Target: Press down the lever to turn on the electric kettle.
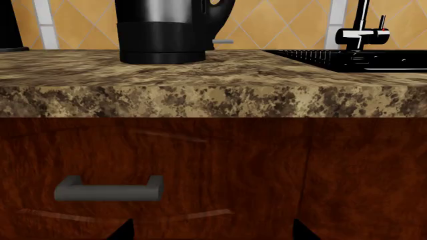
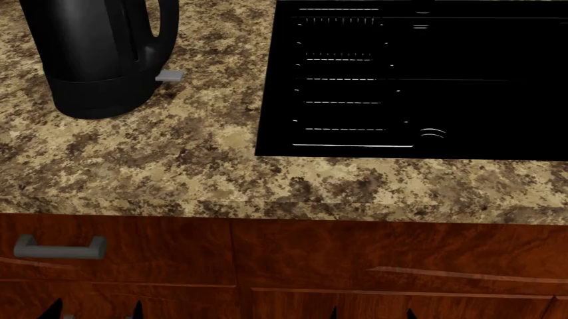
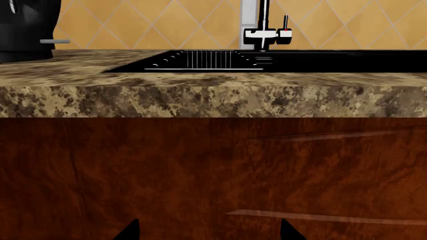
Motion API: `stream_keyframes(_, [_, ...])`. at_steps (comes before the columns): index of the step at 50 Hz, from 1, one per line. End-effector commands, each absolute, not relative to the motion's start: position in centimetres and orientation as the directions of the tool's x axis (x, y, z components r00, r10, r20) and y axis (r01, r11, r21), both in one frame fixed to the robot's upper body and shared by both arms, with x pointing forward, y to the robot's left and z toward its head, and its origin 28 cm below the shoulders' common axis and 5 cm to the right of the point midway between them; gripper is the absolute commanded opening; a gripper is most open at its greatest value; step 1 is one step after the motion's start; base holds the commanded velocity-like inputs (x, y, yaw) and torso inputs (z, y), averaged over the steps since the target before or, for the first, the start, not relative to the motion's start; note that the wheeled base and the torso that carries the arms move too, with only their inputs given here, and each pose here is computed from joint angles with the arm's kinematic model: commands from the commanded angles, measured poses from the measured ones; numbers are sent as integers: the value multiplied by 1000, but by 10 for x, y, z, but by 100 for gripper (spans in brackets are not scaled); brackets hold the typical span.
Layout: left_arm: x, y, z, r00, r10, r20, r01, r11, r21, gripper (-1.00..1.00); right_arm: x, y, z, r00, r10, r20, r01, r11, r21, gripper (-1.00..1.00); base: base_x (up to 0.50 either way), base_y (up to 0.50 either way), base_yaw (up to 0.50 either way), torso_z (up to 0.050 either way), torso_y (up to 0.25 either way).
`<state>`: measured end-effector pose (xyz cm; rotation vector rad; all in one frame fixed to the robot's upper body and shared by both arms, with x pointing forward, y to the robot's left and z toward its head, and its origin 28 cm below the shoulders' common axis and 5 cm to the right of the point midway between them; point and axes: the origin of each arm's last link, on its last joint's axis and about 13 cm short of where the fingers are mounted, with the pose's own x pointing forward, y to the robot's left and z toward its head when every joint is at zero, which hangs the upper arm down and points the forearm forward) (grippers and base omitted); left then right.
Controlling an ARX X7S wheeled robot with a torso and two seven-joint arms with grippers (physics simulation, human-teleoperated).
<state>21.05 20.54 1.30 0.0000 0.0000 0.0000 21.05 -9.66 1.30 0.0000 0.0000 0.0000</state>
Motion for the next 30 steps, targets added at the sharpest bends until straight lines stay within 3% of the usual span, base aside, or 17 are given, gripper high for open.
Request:
stream_keyframes(1, [210,206,14,1000,0,0,0,1000,0,100,211,-97,13,1000,0,0,0,1000,0,100,0,0,0,0,0])
stream_keyframes(17, [200,206,33,997,30,69,-35,997,66,100,201,-93,25,999,6,42,-4,1000,-29,100,0,0,0,0,0])
stream_keyframes(29, [201,214,95,986,24,164,-43,993,112,100,215,-98,94,987,-17,158,32,995,-90,100,0,0,0,0,0])
stream_keyframes(30, [219,219,133,970,-11,241,-21,991,133,100,231,-96,137,966,41,255,-19,996,-85,100,0,0,0,0,0])
